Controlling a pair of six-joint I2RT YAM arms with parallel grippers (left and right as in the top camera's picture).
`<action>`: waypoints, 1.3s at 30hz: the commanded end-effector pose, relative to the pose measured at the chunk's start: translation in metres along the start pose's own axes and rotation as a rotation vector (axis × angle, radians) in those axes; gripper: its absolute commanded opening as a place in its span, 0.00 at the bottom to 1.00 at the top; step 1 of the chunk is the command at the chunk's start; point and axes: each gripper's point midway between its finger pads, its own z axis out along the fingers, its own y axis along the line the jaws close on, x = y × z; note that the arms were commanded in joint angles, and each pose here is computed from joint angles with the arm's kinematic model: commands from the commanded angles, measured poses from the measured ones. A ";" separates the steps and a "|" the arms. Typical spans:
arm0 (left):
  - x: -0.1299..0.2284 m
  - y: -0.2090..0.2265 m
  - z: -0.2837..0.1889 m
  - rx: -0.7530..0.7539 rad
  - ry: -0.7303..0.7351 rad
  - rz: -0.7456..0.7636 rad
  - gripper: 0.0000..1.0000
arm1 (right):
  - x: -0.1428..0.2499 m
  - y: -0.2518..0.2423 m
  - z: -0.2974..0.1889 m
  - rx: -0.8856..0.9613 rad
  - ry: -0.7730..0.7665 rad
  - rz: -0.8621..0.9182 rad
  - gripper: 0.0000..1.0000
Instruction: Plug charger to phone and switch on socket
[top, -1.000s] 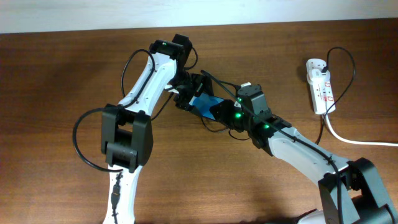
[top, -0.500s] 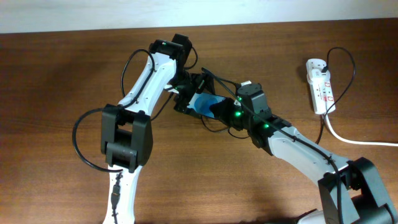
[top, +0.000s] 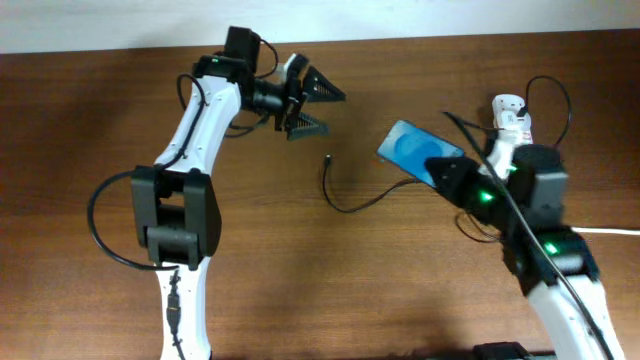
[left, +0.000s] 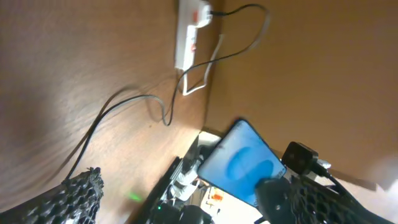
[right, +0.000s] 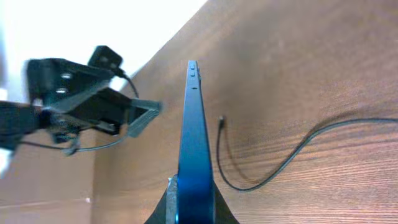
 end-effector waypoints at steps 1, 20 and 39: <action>0.000 -0.055 -0.015 0.127 0.005 0.217 0.99 | -0.015 0.025 -0.034 -0.108 -0.079 -0.057 0.04; 0.000 -0.094 -0.014 0.121 -0.017 0.390 0.99 | -0.056 0.042 -0.008 -0.225 -0.152 0.103 0.04; -0.038 -0.120 0.008 0.089 -0.155 0.117 0.99 | -0.091 0.066 0.103 -0.417 -0.321 0.707 0.04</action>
